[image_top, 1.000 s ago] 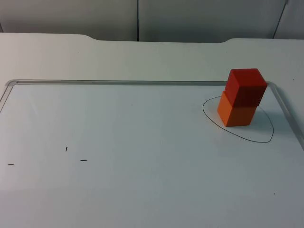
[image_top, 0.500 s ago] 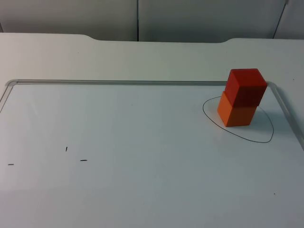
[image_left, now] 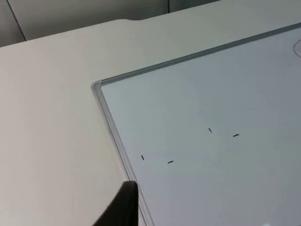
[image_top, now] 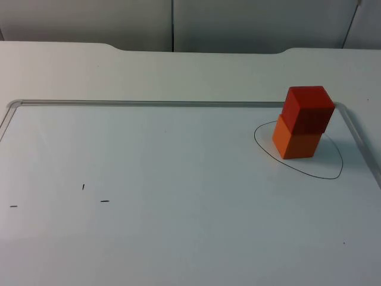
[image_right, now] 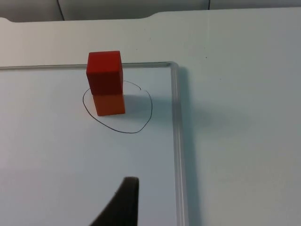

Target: Pick up one cube with the left hand and another cube with the right hand. First place the cube in the right hand at the target position, then stack the cube in the left hand on top.

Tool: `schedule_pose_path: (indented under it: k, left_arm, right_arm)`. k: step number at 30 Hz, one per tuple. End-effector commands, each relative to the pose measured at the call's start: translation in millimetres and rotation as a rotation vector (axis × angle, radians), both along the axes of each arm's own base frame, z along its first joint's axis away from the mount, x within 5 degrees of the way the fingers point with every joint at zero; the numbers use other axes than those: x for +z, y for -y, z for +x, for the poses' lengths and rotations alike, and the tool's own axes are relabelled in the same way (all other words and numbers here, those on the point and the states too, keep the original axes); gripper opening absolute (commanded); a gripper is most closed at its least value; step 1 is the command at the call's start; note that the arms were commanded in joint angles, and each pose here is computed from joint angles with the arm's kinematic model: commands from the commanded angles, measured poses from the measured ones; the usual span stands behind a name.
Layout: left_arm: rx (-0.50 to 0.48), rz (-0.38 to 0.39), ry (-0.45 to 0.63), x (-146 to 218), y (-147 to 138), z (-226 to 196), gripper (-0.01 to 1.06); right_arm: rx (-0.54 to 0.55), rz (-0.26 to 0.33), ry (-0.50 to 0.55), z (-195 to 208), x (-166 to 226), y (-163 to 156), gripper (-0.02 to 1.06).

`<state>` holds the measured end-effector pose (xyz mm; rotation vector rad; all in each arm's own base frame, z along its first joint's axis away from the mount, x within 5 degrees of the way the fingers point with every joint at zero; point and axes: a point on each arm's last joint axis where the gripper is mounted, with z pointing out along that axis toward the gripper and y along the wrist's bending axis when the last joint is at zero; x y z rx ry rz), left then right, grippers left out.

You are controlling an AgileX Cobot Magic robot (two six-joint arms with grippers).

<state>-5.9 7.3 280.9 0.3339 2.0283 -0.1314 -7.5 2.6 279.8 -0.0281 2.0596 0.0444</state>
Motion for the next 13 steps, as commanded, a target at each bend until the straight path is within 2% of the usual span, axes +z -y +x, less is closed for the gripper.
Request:
schedule_pose_path:
  k: [1, 13]
  left_arm:
    - [0.042, -0.009, 0.005, -1.3, 0.7, 0.4, 1.01]
    - [0.289, -0.008, 0.006, -1.3, 2.2, -1.1, 1.01]
  right_arm:
    - [-0.010, -0.001, 0.006, 0.9, -1.6, 0.2, 1.05]
    - [-0.010, -0.001, 0.006, 0.9, -1.6, 0.2, 1.05]
